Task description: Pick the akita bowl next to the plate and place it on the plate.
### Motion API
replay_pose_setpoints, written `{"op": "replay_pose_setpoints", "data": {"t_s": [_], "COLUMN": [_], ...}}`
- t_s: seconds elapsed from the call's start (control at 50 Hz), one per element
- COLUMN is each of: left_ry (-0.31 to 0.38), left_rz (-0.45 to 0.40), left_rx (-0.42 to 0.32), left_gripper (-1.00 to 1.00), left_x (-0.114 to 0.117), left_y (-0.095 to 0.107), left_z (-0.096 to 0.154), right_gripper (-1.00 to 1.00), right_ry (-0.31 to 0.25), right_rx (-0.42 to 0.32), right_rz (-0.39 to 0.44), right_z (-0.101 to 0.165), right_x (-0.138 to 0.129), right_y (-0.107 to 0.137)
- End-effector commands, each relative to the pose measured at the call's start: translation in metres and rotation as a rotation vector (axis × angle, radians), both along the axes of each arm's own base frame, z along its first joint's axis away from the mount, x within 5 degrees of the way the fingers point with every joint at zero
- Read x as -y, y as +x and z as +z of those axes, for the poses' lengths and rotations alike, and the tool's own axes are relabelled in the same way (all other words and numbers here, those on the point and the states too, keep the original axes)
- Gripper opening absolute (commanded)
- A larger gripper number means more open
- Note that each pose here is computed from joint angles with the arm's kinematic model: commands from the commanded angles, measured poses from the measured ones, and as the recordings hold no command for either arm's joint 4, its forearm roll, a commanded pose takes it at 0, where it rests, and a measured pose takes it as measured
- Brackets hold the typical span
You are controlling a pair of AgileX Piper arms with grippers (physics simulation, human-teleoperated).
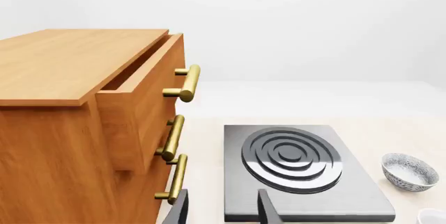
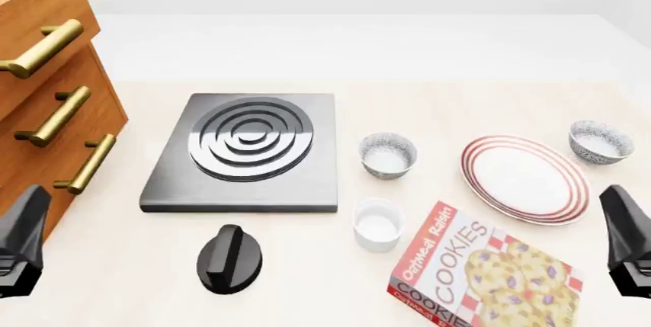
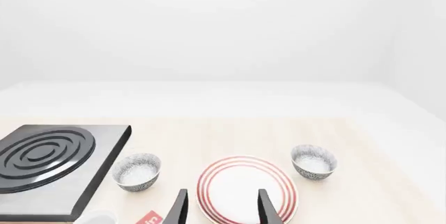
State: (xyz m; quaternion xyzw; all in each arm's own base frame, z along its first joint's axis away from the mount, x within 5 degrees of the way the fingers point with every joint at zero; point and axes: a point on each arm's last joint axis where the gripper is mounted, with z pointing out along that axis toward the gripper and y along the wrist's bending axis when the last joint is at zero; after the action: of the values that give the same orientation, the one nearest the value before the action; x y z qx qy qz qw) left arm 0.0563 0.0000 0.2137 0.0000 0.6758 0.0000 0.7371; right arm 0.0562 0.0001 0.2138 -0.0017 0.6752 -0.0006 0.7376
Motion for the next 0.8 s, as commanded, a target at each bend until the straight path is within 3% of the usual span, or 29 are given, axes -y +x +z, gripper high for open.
{"op": "replay_pose_setpoints", "data": {"t_s": [0.02, 0.8], "left_ry": [0.000, 0.000], "left_rz": [0.000, 0.000], "left_rx": [-0.001, -0.001], "left_gripper": [1.00, 1.00], "left_x": [0.000, 0.000], "left_y": [0.000, 0.000], "left_z": [0.001, 0.001], "right_gripper": [1.00, 1.00], "right_ry": [-0.010, 0.001], "right_rx": [0.005, 0.031], "right_rz": [0.006, 0.048], "right_z": [0.002, 0.026], "right_x": [0.000, -0.003], "right_y": [0.000, 0.006]}}
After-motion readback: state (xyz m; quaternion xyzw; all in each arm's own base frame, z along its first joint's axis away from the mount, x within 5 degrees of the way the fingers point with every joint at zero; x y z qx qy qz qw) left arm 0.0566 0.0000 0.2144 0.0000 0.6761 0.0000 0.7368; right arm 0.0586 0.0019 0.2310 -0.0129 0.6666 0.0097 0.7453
